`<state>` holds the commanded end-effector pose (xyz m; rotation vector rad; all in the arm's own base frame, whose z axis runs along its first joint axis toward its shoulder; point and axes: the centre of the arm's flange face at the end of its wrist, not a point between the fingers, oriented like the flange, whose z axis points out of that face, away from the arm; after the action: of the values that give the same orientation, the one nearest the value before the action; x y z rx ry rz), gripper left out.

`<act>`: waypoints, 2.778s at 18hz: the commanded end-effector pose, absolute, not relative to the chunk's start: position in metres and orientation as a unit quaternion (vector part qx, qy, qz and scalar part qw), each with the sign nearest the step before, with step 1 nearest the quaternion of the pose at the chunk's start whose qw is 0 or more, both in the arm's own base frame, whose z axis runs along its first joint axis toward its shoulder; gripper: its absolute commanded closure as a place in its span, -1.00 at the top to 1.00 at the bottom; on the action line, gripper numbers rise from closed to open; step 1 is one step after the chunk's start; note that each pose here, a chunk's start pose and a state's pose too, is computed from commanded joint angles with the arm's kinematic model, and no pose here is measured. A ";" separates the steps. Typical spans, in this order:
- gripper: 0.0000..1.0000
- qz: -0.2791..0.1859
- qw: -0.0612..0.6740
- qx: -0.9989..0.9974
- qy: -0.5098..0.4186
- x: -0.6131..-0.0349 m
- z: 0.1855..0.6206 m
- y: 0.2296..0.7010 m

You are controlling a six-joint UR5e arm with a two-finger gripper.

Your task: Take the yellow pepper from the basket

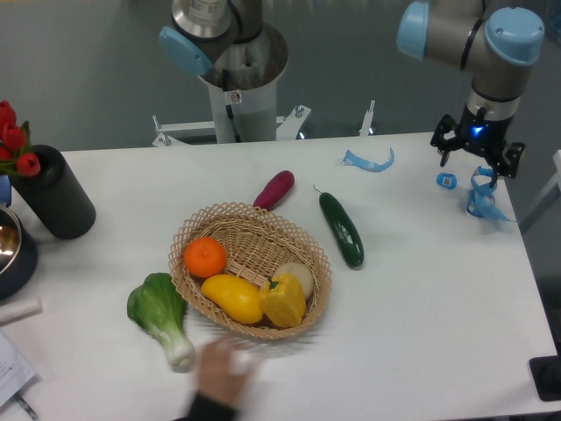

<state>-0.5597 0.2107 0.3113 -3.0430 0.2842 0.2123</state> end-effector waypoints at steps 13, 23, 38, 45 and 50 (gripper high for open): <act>1.00 0.060 0.044 -0.993 0.096 -0.548 0.302 0.221; 1.00 0.053 0.052 -0.982 0.174 -0.480 0.294 0.321; 1.00 0.075 0.057 -0.928 0.361 -0.404 0.281 0.435; 0.99 0.097 0.070 -0.903 0.412 -0.363 0.267 0.490; 0.98 0.101 0.074 -0.900 0.418 -0.356 0.260 0.499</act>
<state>-0.3556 0.4987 0.2598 -2.7020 1.2541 0.3030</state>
